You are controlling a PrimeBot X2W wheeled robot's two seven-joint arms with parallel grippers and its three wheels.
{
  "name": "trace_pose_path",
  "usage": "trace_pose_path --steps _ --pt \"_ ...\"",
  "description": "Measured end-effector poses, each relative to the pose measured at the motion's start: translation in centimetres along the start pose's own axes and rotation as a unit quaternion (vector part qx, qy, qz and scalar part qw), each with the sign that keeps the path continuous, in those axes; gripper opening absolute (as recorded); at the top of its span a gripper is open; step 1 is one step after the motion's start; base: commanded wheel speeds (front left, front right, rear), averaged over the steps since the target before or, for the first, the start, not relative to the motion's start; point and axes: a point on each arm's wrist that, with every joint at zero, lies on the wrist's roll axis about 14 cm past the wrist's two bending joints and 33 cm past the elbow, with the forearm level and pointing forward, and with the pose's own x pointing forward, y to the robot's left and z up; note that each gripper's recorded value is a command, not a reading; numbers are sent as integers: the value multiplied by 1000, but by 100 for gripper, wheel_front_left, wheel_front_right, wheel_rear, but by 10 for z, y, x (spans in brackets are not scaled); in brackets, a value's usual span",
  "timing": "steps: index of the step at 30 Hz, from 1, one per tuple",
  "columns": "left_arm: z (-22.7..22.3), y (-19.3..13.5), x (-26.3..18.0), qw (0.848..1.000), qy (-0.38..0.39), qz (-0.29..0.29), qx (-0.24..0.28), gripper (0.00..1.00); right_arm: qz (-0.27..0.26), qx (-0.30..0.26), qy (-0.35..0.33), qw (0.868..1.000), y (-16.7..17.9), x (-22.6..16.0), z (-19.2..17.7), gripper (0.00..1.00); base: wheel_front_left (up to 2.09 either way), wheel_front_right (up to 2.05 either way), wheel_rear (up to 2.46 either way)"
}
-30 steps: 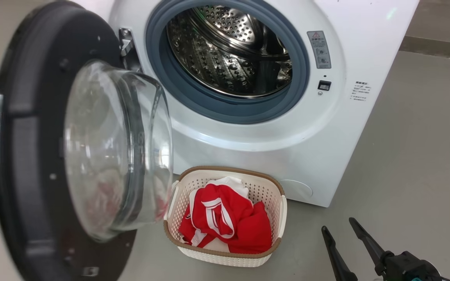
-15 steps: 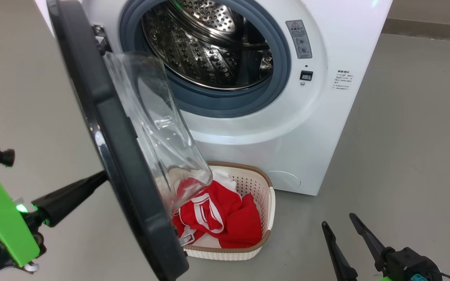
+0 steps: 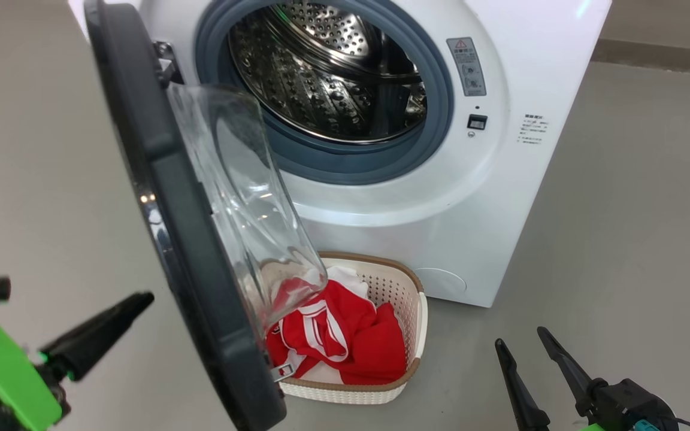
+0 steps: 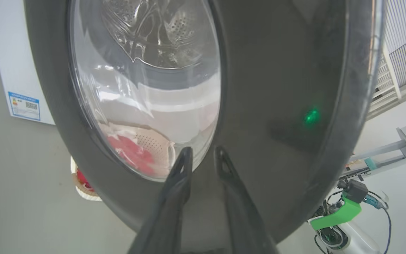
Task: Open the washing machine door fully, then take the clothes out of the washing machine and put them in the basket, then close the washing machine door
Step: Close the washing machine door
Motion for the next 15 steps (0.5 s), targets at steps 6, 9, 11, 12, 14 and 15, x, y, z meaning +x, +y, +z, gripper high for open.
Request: trace_pose_path --steps 6,9,11,12,14,15 --pt "-19 31 -21 998 -21 49 -35 73 10 0 -2 1000 7 2 2 100 0 0 0" --pt "-28 43 -30 996 -35 71 -50 100 15 -2 -3 1000 10 2 3 100 0 0 0" --pt "-35 51 -36 994 -44 85 -61 100 17 -2 -3 1000 11 2 3 100 0 0 0" --pt "-38 56 -39 992 -50 92 -67 100 18 -2 -2 1000 12 2 3 100 0 0 0" --pt "-44 63 -45 990 -60 105 -78 100 21 -2 -2 1000 14 3 3 100 0 0 0" --pt "-48 66 -47 988 -63 111 -83 100 22 -2 -2 1000 15 3 2 100 0 0 0"
